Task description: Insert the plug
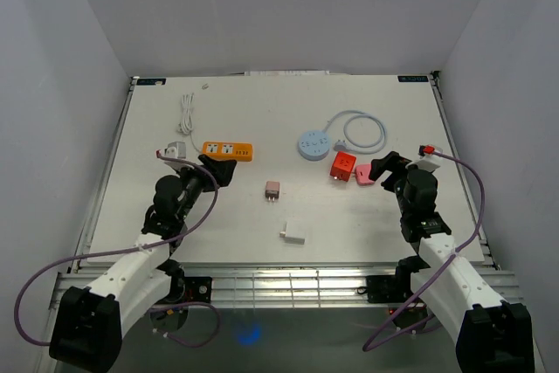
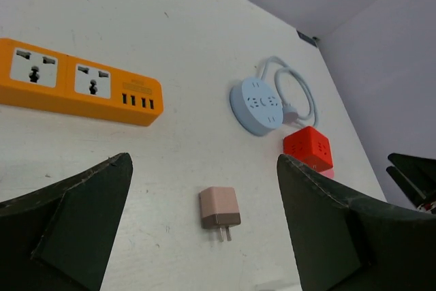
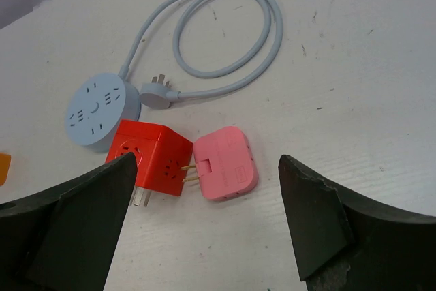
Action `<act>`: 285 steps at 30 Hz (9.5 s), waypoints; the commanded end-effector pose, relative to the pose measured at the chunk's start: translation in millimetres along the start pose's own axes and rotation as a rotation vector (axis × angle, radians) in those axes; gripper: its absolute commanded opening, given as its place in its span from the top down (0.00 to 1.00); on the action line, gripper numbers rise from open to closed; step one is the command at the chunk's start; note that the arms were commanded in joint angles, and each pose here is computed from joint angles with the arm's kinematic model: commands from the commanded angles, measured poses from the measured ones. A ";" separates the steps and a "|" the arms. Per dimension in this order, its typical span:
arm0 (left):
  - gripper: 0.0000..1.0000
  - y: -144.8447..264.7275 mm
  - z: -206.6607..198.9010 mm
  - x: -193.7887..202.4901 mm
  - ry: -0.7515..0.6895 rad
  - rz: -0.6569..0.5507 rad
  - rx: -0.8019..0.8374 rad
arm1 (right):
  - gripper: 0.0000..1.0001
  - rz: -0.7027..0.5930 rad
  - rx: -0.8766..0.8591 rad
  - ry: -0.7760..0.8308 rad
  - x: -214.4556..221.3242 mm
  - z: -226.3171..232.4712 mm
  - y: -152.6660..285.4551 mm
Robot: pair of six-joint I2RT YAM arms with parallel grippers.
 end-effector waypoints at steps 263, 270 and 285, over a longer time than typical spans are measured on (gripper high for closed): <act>0.82 -161.4 -25.2 109.8 -0.144 0.641 0.166 | 0.92 0.788 -0.609 0.469 108.9 243.7 -50.8; 0.82 -161.1 -27.4 113.7 -0.113 0.653 0.176 | 0.92 0.830 -0.568 0.509 128.1 250.0 -58.5; 0.82 -160.5 -29.5 117.4 -0.102 0.671 0.195 | 0.92 0.861 -0.492 0.541 150.7 239.0 -67.7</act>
Point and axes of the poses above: each gripper's point midway between its finger pads, its own y axis back along the fingers, its own z axis along the line the jaws close on, x = y × z, the point moved 3 cm from there along y, back along the fingers, and after that the axes turned 12 degrees about -y, right-handed, at the moved point
